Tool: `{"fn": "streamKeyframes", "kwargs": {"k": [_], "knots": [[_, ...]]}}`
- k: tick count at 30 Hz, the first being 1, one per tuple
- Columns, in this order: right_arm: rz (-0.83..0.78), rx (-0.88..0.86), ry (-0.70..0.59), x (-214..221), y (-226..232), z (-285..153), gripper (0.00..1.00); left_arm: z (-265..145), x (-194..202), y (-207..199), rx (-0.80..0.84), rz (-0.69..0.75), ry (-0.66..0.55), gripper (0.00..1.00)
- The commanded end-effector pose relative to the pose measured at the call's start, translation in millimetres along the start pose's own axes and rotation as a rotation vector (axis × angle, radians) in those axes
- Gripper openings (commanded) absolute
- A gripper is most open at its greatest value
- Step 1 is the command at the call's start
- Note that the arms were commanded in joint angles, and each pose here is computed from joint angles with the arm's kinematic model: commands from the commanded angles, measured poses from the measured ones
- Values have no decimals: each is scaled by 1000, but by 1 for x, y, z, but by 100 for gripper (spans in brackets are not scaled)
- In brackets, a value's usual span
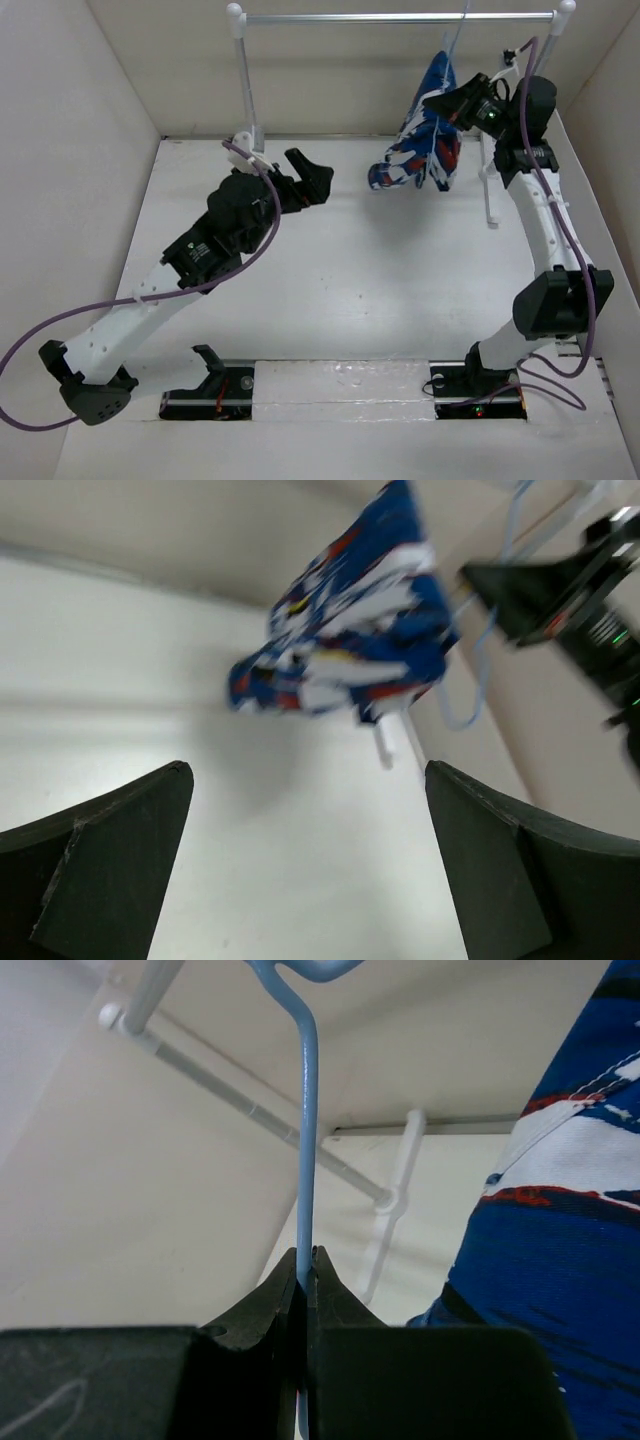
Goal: Place the trousers on the hanger
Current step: Place the hanger at the clothesline.
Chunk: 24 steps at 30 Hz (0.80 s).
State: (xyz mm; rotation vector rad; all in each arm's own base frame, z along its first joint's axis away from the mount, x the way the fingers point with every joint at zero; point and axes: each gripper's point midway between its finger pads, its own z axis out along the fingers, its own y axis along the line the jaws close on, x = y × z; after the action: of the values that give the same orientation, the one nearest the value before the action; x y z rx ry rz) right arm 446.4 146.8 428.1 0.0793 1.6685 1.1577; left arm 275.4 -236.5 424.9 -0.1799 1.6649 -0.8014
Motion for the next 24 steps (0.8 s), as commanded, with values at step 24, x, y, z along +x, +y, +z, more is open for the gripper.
{"fn": "streamKeyframes", "kwargs": {"k": [24], "knots": [[-170, 55, -210, -137, -97, -29, 0, -17, 114, 75, -127, -8, 256, 99]]}}
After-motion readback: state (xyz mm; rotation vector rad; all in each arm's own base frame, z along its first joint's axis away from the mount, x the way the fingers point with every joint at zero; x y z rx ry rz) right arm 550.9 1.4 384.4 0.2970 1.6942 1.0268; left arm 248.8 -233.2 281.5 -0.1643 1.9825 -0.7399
